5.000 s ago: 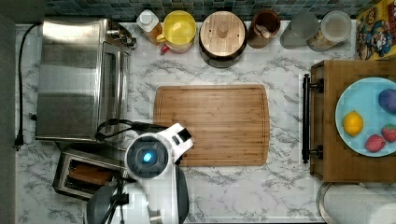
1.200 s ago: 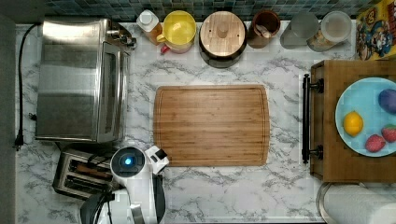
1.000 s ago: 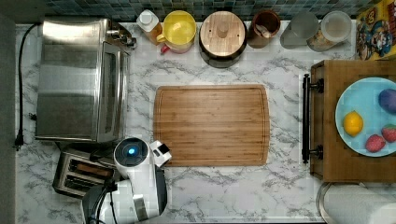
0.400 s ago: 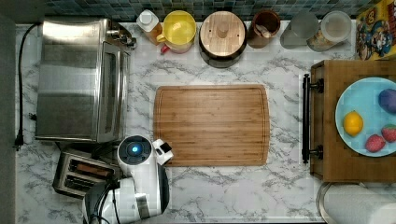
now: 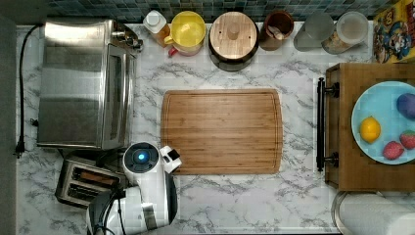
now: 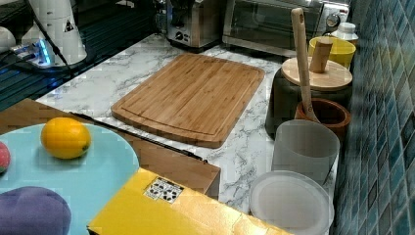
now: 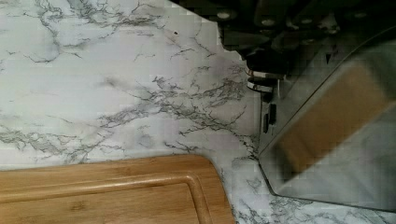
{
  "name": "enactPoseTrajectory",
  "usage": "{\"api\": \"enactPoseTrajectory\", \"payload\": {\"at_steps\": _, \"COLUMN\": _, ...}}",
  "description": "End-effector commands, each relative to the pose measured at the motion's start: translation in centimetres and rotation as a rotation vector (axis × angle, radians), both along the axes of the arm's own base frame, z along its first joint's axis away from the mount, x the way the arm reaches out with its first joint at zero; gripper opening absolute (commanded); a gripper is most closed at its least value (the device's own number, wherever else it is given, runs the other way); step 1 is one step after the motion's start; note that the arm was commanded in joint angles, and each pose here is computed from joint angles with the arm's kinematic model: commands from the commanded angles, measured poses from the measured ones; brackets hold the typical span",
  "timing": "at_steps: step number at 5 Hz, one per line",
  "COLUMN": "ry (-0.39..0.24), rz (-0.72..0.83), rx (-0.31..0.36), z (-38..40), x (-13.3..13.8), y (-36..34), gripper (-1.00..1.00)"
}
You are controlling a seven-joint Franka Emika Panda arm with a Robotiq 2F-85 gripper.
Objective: Turn on the toaster.
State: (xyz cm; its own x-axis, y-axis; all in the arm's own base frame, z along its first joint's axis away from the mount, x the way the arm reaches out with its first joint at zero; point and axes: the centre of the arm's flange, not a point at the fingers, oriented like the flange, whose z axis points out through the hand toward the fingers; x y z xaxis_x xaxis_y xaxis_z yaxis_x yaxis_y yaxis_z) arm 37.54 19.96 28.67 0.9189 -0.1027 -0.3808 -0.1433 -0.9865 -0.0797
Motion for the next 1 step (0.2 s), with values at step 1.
{"api": "enactPoseTrajectory", "payload": {"at_steps": 1, "ry": -0.087, "rz": -0.051, "rx": 0.021, "z": -2.01, "x": 1.09, "y": 0.44, "gripper": -1.00}}
